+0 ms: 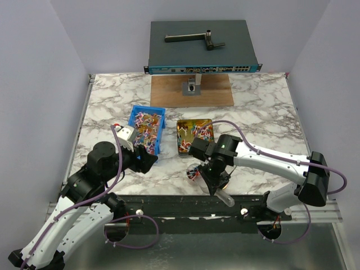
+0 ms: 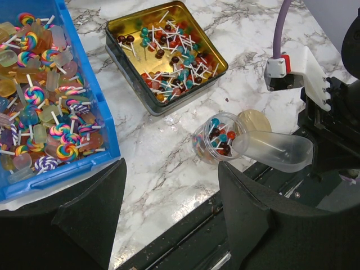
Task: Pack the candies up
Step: Place the fake candies in the packing bottle.
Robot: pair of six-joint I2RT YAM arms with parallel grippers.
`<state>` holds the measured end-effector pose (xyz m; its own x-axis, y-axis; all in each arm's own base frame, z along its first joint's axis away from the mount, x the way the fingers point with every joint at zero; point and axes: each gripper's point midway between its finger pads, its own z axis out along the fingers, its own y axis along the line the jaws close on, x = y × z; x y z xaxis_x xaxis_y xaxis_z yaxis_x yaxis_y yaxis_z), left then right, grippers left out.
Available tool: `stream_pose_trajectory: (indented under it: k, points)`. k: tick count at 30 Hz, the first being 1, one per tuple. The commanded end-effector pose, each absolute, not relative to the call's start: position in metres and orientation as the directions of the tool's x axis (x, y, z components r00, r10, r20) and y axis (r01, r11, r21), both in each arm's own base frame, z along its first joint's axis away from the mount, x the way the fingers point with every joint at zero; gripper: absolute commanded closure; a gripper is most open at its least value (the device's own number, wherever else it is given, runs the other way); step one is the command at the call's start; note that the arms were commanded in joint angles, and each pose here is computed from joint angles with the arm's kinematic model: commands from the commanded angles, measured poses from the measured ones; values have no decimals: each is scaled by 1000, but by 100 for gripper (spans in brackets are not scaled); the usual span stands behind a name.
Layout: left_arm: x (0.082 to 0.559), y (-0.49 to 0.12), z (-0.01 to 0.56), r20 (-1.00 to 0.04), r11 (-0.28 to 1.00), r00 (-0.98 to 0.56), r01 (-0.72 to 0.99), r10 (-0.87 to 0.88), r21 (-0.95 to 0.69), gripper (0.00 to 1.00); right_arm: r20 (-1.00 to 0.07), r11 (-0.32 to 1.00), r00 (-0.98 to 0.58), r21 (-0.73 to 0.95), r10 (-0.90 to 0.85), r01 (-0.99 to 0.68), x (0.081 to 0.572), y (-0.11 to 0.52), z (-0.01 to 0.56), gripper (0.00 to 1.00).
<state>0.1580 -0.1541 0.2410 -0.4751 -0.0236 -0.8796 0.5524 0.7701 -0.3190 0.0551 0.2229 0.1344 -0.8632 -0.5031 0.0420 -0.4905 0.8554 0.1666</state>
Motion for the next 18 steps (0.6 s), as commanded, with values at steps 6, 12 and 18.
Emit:
stream_pose_trajectory:
  k: [6,12,18]
  points:
    - [158,-155,243,-884,763,-467,559,-33,-324,32,57,858,-880,259,-472,-444,52,216,160,99]
    - [159,-155,241,-882,765,-471,556,-31,-324,32,-9,864,-903,286,-429,-413,62,216,169,99]
    - [159,-156,239,-878,767,-477,554,-26,-324,32,-157,886,-917,244,-366,-395,91,216,182,99]
